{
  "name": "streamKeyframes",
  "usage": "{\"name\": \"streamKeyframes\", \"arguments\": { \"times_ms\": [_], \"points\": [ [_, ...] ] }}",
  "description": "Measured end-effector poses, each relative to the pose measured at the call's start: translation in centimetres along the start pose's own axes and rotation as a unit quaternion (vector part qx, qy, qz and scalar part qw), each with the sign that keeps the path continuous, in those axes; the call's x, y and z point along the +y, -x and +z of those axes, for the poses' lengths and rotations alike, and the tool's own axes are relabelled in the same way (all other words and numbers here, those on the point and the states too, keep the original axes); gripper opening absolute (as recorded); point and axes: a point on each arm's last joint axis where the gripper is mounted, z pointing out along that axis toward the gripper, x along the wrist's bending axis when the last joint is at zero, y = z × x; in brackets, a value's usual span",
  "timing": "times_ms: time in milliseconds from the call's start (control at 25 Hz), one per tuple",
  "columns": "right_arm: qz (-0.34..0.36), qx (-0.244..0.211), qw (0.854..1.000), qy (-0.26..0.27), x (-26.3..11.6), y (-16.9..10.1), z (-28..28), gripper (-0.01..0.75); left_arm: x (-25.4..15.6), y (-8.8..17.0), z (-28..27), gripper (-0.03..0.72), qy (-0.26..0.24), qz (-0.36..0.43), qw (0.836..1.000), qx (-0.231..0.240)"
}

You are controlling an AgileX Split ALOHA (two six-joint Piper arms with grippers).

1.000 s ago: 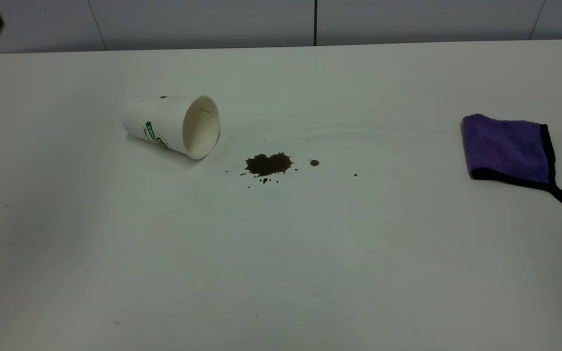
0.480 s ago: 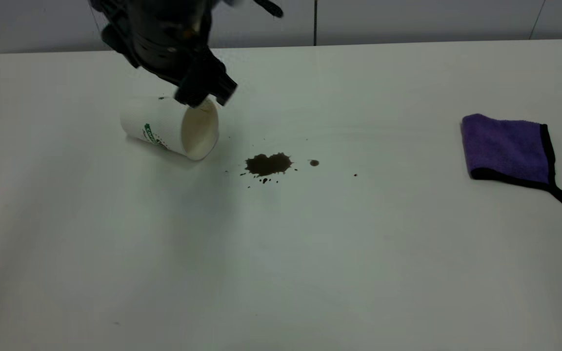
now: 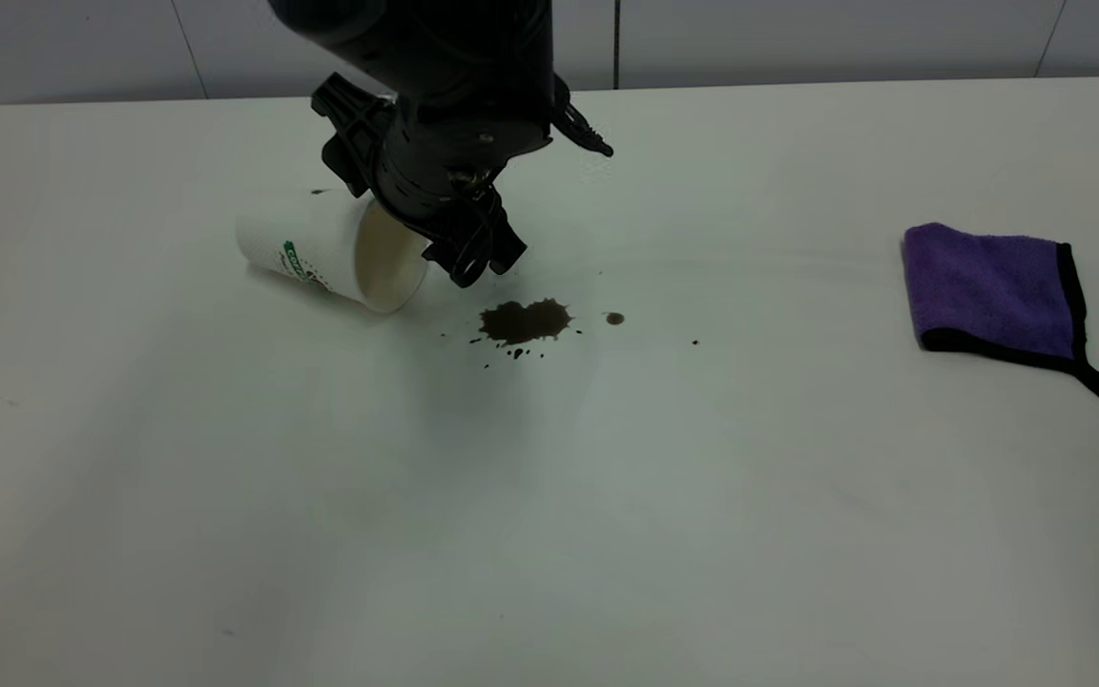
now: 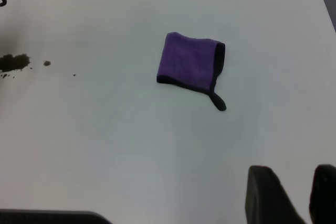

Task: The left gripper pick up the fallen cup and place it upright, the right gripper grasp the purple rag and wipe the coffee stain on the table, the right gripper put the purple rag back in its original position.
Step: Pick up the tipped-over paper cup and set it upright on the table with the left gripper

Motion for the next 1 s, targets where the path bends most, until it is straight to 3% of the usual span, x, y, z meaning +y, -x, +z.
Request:
{"name": "streamKeyframes", "arguments": {
  "times_ms": [200, 320, 440, 520, 600, 800, 1000],
  "points": [
    [0.0, 0.0, 1.0, 0.0, 0.0, 0.0, 0.0, 0.24, -0.2, -1.1, 2.2, 0.655, -0.009, -0.003, 1.0, 0.017],
    [0.0, 0.0, 1.0, 0.0, 0.0, 0.0, 0.0, 0.24, -0.7, -2.5, 3.4, 0.593, -0.023, -0.008, 0.999, 0.023],
    [0.0, 0.0, 1.0, 0.0, 0.0, 0.0, 0.0, 0.24, -1.2, -3.7, 4.2, 0.406, -0.045, -0.004, 0.998, 0.038],
    [0.0, 0.0, 1.0, 0.0, 0.0, 0.0, 0.0, 0.24, -1.0, -4.5, 3.5, 0.204, -0.053, 0.003, 0.997, 0.053],
    [0.0, 0.0, 1.0, 0.0, 0.0, 0.0, 0.0, 0.24, 0.1, -6.1, 1.6, 0.067, -0.046, 0.001, 0.998, 0.052],
    [0.0, 0.0, 1.0, 0.0, 0.0, 0.0, 0.0, 0.24, 3.0, -11.5, -4.3, 0.01, -0.031, -0.054, 0.998, -0.026],
    [0.0, 0.0, 1.0, 0.0, 0.0, 0.0, 0.0, 0.24, 2.5, -16.5, -4.9, 0.009, -0.06, -0.112, 0.979, -0.16]
  ]
}}
